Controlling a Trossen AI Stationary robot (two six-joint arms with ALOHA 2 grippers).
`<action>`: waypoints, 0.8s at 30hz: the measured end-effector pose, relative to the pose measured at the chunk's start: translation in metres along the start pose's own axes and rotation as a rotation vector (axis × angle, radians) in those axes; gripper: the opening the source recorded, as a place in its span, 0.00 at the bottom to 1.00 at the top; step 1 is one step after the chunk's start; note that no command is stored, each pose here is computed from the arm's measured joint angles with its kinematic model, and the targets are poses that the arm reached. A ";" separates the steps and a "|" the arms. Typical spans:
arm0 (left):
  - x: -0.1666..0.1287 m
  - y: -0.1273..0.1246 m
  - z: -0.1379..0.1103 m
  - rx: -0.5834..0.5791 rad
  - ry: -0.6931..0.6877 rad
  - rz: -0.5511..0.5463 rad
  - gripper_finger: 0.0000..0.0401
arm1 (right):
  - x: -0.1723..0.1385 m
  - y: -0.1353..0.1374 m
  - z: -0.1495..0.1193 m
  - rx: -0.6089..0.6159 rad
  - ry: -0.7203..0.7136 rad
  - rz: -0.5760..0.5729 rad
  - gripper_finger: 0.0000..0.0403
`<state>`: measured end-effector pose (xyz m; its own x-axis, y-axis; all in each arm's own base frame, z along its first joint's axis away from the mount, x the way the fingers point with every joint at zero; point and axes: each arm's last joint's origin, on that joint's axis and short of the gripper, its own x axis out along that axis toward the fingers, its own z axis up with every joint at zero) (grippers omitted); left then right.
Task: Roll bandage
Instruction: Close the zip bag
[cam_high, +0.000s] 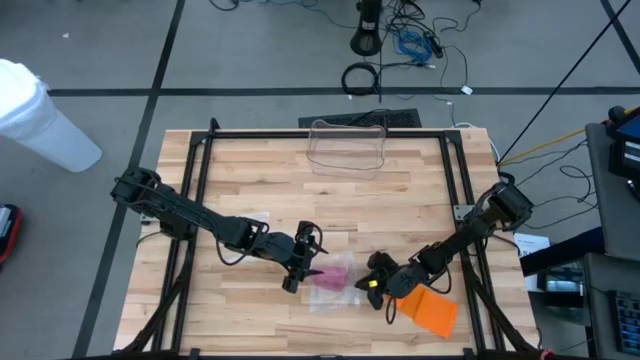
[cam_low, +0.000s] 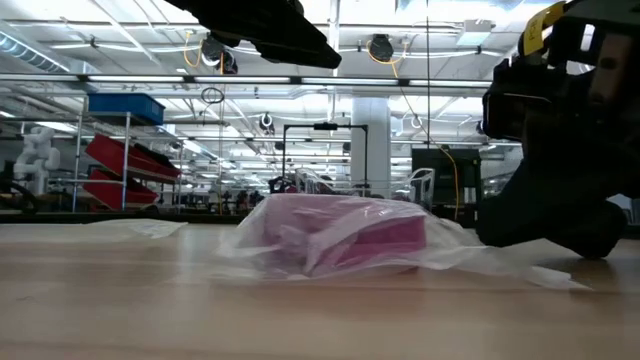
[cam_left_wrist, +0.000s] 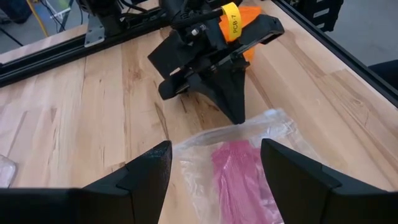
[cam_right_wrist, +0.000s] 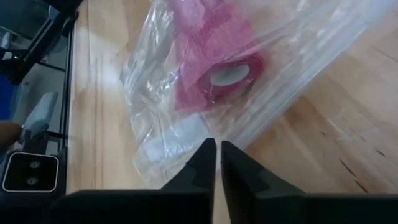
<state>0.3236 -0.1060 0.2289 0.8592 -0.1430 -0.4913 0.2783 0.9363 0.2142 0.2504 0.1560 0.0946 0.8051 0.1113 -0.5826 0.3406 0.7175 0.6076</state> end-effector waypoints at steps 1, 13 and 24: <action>0.000 0.000 0.000 0.001 0.000 0.000 0.63 | 0.000 0.000 0.000 -0.001 -0.001 0.003 0.01; 0.000 0.001 0.000 0.003 0.003 0.029 0.63 | 0.002 0.009 0.014 0.002 -0.094 0.119 0.00; 0.000 0.001 0.000 0.003 0.005 0.029 0.63 | 0.002 0.004 0.010 0.037 -0.007 0.089 0.09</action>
<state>0.3236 -0.1052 0.2291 0.8649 -0.1139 -0.4889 0.2542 0.9392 0.2307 0.2587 0.1525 0.1014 0.8362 0.1689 -0.5217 0.2849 0.6791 0.6765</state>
